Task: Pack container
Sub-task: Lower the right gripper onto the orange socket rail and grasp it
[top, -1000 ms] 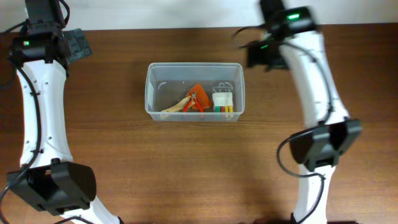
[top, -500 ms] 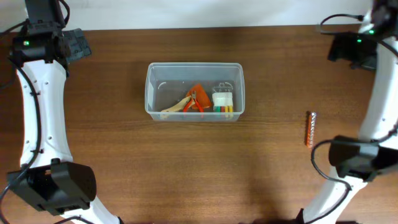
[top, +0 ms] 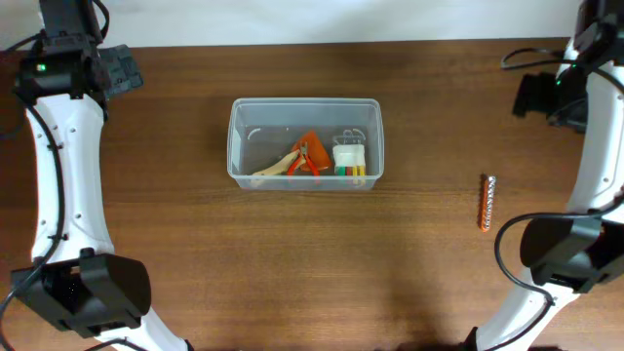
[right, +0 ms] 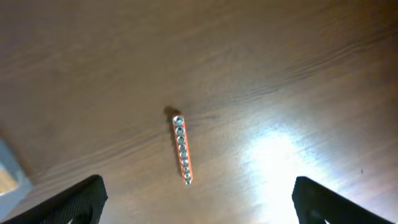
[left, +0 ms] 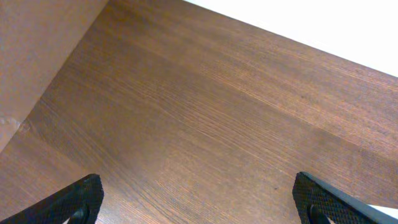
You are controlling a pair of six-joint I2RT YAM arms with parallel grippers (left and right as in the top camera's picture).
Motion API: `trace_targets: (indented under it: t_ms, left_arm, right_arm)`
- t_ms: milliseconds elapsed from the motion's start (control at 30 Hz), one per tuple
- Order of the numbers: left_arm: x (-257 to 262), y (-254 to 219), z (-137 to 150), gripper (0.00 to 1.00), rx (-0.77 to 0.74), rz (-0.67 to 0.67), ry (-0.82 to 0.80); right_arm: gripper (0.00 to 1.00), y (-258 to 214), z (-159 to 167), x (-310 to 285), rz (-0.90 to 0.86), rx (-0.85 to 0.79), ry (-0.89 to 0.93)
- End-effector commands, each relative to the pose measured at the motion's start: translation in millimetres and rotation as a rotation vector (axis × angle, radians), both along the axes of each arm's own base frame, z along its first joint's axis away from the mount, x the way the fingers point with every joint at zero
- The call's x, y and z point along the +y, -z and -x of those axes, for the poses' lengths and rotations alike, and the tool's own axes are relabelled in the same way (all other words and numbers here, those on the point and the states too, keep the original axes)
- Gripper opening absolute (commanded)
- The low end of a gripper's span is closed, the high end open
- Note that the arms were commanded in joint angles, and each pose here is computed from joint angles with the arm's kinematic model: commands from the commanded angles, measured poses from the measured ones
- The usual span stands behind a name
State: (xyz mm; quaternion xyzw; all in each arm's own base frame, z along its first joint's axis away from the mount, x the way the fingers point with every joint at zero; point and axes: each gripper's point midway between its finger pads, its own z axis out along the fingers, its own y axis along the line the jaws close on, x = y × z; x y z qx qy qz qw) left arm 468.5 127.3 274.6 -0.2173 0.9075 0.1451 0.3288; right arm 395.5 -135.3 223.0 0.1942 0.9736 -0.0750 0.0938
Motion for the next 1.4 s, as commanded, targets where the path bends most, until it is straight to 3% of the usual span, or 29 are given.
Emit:
trace_targets:
  t_ms: [0, 367, 733, 1033, 1367]
  left_arm:
    - [2, -7, 1, 0.99, -0.022, -0.003, -0.017]
    - [2, -7, 1, 0.99, -0.022, -0.003, -0.017]
    - [2, -7, 1, 0.99, -0.022, -0.003, -0.017]
    - [2, -7, 1, 0.99, -0.022, -0.003, -0.017]
    - [2, -7, 1, 0.99, -0.022, -0.003, -0.017]
  right_arm:
    - [0.97, 15, 5, -4, 0.010, 0.035, 0.014]
    - [0.98, 78, 31, 1, -0.021, 0.085, 0.049]
    - [0.98, 174, 59, 20, -0.103, 0.171, 0.009]
    - [0.89, 192, 62, 20, -0.095, 0.159, 0.009]
    - [0.90, 214, 67, 21, -0.089, 0.147, 0.008]
